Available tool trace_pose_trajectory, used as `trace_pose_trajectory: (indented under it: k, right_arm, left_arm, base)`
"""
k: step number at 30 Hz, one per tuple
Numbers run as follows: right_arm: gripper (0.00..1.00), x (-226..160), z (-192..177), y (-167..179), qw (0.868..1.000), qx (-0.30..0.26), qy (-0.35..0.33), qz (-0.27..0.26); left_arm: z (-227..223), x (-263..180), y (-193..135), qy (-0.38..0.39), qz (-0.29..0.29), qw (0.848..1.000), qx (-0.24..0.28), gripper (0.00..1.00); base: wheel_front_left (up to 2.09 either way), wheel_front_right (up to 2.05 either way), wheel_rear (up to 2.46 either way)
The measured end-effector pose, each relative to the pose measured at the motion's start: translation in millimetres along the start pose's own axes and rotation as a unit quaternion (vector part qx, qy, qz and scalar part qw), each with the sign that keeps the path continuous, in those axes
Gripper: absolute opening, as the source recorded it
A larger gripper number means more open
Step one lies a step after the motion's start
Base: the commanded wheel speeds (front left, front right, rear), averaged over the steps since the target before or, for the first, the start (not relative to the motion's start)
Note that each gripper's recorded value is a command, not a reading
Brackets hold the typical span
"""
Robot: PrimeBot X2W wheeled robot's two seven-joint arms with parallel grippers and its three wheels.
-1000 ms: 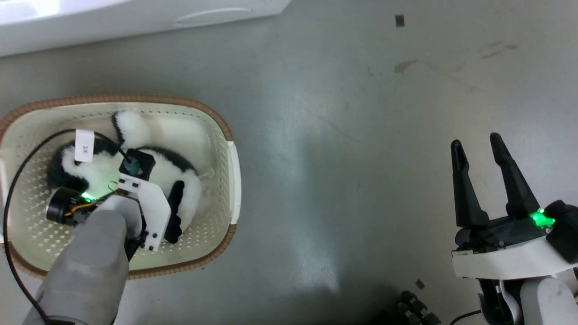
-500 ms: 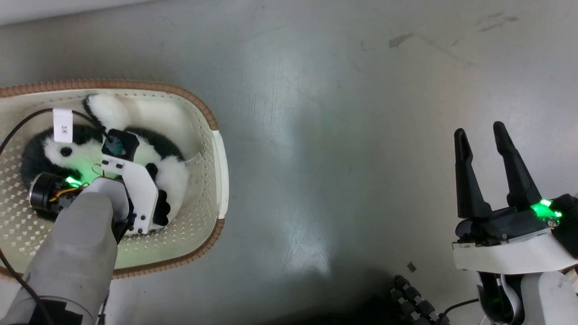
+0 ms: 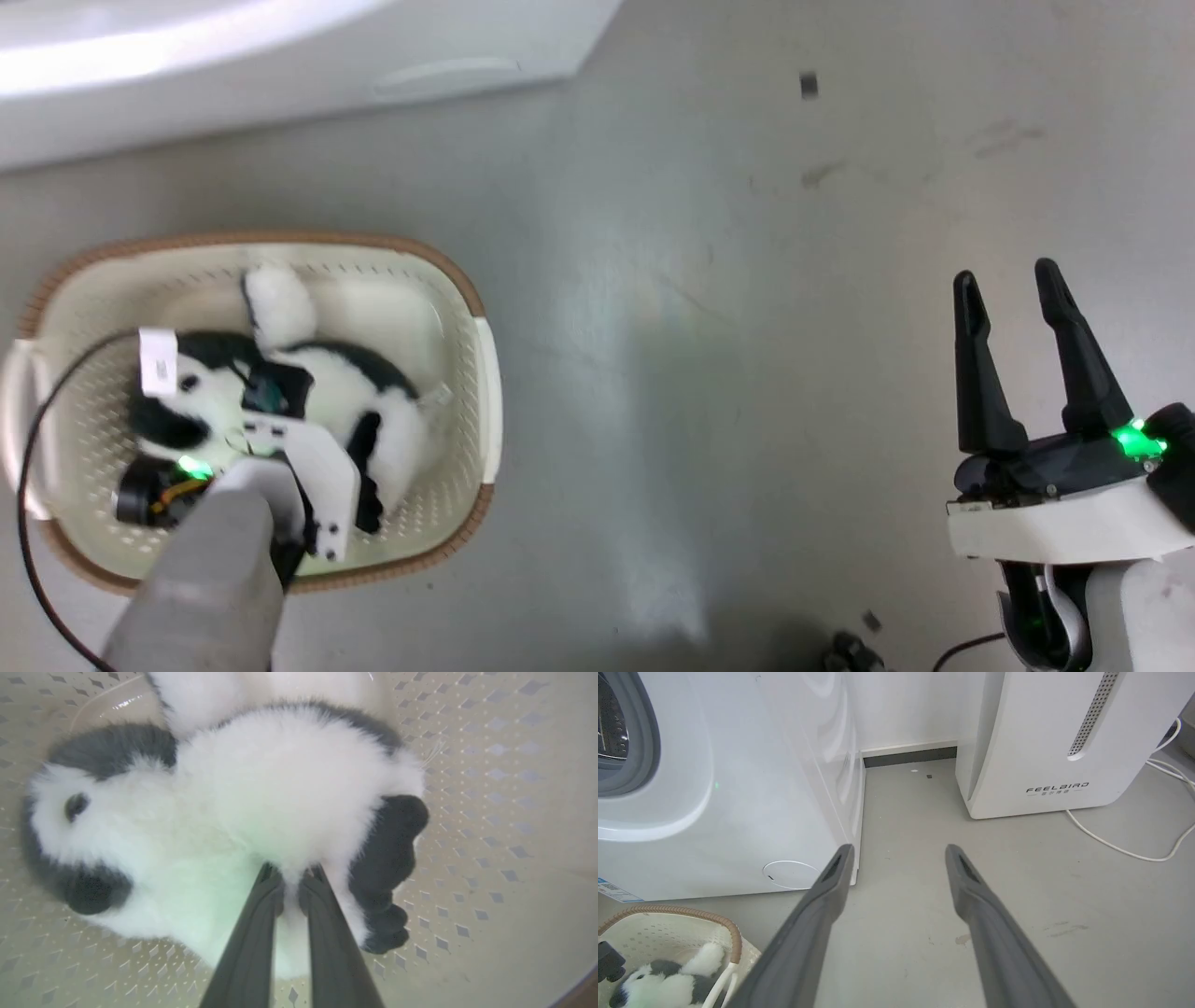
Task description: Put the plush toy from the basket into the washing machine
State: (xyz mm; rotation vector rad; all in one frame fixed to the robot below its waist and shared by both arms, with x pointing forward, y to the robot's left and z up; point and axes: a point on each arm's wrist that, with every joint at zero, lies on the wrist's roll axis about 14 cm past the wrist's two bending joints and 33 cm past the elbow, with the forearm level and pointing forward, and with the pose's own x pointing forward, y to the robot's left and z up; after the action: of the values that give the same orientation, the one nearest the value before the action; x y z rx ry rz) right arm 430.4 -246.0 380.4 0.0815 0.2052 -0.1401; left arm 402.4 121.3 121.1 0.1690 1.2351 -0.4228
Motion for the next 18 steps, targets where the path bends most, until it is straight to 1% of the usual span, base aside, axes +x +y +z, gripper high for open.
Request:
trace_pose_trajectory:
  k: [7, 8, 10, 18]
  right_arm:
    - [1.0, -14, 31, 7, 0.999, -0.005, -0.037, 0.011]
    - [1.0, -20, 39, 9, 0.999, -0.004, -0.046, 0.014]
    - [1.0, -25, 47, 12, 0.998, -0.004, -0.056, 0.019]
    - [1.0, -46, 76, 26, 0.995, -0.001, -0.095, 0.042]
  left_arm:
    - [21, -42, -9, -0.084, 0.008, 0.996, -0.034, 0.0]
    - [27, -55, -10, -0.112, 0.011, 0.993, -0.038, 0.0]
    - [32, -68, -11, -0.135, 0.016, 0.99, -0.04, 0.0]
    - [39, -119, -16, -0.206, 0.031, 0.977, -0.053, 0.0]
  base:
    - [0.0, 0.0, 0.0]
    - [0.0, 0.0, 0.0]
    - [0.0, 0.0, 0.0]
    - [0.0, 0.0, 0.0]
